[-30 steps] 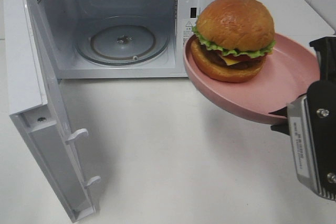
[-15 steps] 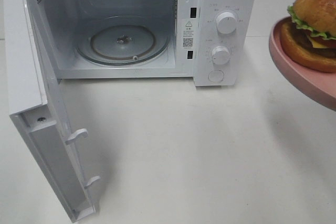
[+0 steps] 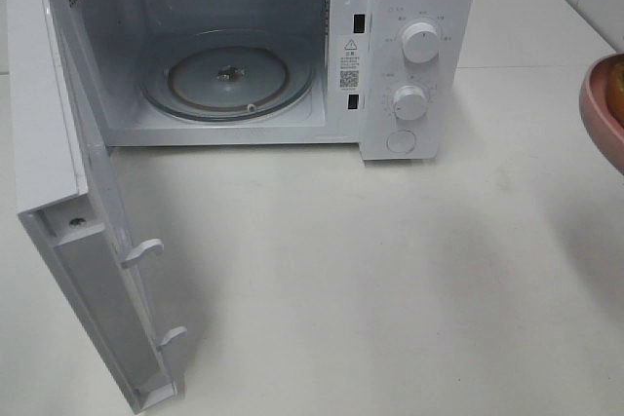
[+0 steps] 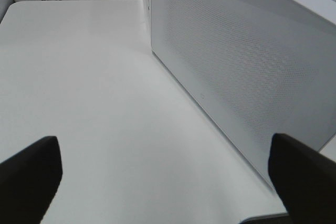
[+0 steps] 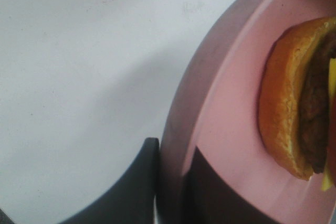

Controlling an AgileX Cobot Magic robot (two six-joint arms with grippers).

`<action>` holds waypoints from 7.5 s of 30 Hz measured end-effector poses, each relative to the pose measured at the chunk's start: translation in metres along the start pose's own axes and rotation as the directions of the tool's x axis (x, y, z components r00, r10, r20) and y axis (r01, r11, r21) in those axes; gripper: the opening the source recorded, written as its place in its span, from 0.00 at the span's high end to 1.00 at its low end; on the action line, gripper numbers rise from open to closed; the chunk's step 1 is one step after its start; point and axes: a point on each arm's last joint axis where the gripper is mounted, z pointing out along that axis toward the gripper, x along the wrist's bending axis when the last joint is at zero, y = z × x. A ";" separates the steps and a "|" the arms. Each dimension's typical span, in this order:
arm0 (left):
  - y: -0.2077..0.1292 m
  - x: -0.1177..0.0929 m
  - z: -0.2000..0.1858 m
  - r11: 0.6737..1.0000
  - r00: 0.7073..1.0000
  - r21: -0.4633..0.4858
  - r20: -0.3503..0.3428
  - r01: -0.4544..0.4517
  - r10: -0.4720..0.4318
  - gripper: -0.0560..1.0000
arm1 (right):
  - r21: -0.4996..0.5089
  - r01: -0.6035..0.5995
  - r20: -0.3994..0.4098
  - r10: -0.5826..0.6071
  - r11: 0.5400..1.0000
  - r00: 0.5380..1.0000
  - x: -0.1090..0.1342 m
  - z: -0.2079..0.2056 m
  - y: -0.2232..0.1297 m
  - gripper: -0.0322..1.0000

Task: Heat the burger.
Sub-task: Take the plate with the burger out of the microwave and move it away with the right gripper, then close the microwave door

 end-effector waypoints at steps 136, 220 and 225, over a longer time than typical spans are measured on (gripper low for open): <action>0.000 0.000 0.000 1.000 1.000 0.000 0.000 0.000 0.000 0.01 | -0.165 -0.807 -0.270 0.761 0.567 0.590 0.027 -0.082 -0.064 0.23; 0.000 -0.001 0.000 1.000 1.000 0.000 0.008 0.004 -0.004 0.01 | -0.327 -0.866 -0.170 0.878 0.377 0.447 0.044 -0.093 -0.076 0.23; 0.001 -0.001 0.002 1.000 1.000 0.012 0.008 0.005 -0.005 0.01 | -0.327 -0.866 -0.170 0.878 0.377 0.447 0.044 -0.093 -0.076 0.23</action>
